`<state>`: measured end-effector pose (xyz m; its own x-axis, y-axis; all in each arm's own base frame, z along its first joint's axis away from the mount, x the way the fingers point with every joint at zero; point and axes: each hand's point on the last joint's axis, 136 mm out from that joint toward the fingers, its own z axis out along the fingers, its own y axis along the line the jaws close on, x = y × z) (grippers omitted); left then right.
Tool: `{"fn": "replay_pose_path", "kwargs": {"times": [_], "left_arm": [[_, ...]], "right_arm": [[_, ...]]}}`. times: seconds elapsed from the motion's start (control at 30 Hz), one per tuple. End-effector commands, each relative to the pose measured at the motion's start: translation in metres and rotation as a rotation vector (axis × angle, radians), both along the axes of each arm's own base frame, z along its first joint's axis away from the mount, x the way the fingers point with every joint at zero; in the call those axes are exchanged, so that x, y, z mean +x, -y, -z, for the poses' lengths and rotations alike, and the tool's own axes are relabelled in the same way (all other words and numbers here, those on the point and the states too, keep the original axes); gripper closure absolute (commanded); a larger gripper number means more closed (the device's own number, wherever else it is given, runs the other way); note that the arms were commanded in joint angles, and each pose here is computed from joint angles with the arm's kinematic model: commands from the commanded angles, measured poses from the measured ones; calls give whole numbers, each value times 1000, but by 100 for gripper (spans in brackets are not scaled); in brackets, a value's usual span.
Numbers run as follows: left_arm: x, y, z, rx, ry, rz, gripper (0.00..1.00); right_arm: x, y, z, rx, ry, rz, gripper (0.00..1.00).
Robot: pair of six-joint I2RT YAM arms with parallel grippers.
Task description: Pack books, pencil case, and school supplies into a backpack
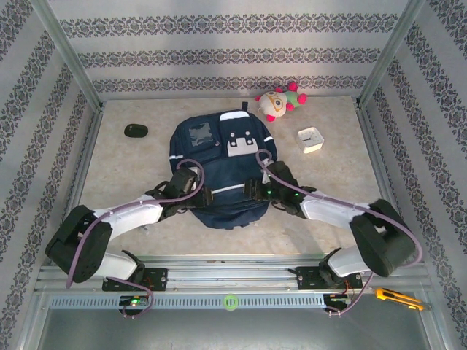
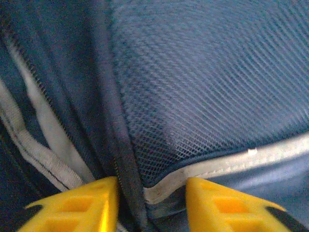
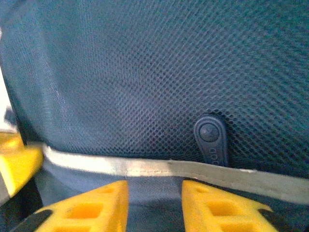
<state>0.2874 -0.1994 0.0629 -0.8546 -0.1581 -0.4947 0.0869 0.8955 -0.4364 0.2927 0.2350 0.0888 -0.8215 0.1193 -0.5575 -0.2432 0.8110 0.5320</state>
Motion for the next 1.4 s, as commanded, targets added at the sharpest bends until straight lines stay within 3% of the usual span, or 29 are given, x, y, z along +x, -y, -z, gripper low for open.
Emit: {"fn": "replay_pose_path", "kwargs": {"times": [0.0, 0.17, 0.27, 0.43, 0.53, 0.63, 0.83, 1.03, 1.17, 1.37], "left_arm": [[4, 10, -46, -25, 107, 63, 45], [14, -22, -121, 157, 348, 163, 31], [23, -52, -135, 238, 395, 188, 26], [29, -64, -114, 92, 259, 151, 30], [30, -49, -101, -31, 211, 137, 33], [35, -51, -84, -58, 193, 77, 35], [52, -66, -54, 69, 161, 47, 34], [68, -65, -32, -38, 83, -18, 36], [76, -73, -22, -126, 69, -67, 43], [81, -65, -21, -230, 108, -36, 46]], "right_arm": [[-10, 14, -24, -77, 93, -69, 55], [-32, 15, -82, -18, 175, -129, 42], [-44, 11, -95, 53, 174, -100, 38], [-48, 15, -77, 201, -10, 79, 36], [-54, 8, -66, 276, -125, 110, 35], [-59, 0, -54, 325, -195, 125, 34], [-55, 3, -41, 328, -209, 148, 32], [-45, 14, -45, 335, -180, 160, 32], [-47, 9, -48, 339, -174, 120, 32], [-48, 2, -44, 341, -198, 74, 32]]}}
